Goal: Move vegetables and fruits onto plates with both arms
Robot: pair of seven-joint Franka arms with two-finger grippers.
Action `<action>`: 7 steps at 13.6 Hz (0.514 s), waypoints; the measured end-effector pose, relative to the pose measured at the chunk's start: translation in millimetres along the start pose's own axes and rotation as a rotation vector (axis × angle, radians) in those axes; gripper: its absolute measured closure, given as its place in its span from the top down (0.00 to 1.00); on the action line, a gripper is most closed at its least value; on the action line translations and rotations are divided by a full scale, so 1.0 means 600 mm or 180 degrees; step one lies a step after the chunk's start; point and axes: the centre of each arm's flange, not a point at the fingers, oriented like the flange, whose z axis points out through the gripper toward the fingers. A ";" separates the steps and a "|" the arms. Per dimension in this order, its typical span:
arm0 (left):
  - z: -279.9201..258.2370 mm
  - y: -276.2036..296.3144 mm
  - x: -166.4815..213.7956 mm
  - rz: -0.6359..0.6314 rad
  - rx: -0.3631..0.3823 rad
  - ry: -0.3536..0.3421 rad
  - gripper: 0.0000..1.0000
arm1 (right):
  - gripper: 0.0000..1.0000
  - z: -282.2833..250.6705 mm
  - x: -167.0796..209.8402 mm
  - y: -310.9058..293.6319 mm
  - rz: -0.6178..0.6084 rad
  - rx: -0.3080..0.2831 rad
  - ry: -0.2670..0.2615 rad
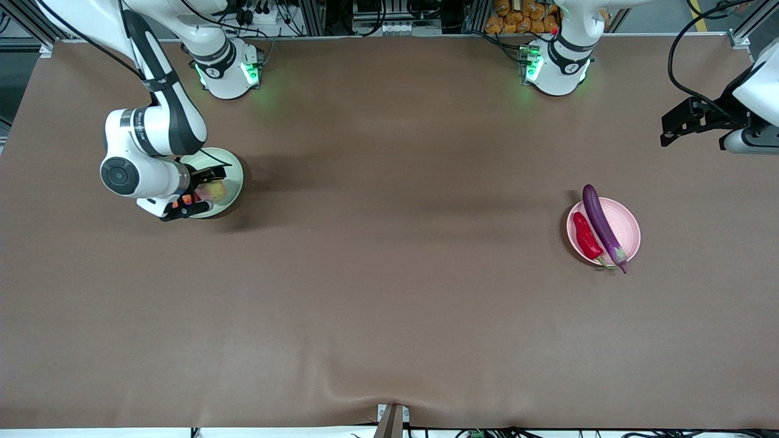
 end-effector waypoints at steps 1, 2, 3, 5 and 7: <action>-0.002 0.001 -0.001 -0.0024 0.0000 0.0006 1.00 | 1.00 -0.011 0.006 -0.003 -0.0005 0.0001 0.0046; -0.002 0.005 -0.001 -0.0034 0.0001 0.0008 1.00 | 1.00 -0.028 0.015 -0.011 -0.0018 0.0008 0.0119; -0.002 0.012 -0.001 -0.0034 0.0002 0.0004 1.00 | 1.00 -0.053 0.026 -0.022 -0.0042 0.0013 0.0208; 0.002 0.021 -0.002 -0.0035 0.0005 -0.0014 1.00 | 1.00 -0.125 0.049 -0.043 -0.0097 0.0009 0.0346; 0.004 0.021 -0.003 -0.0035 0.0006 -0.0022 1.00 | 1.00 -0.230 0.067 -0.054 -0.0124 0.0035 0.0505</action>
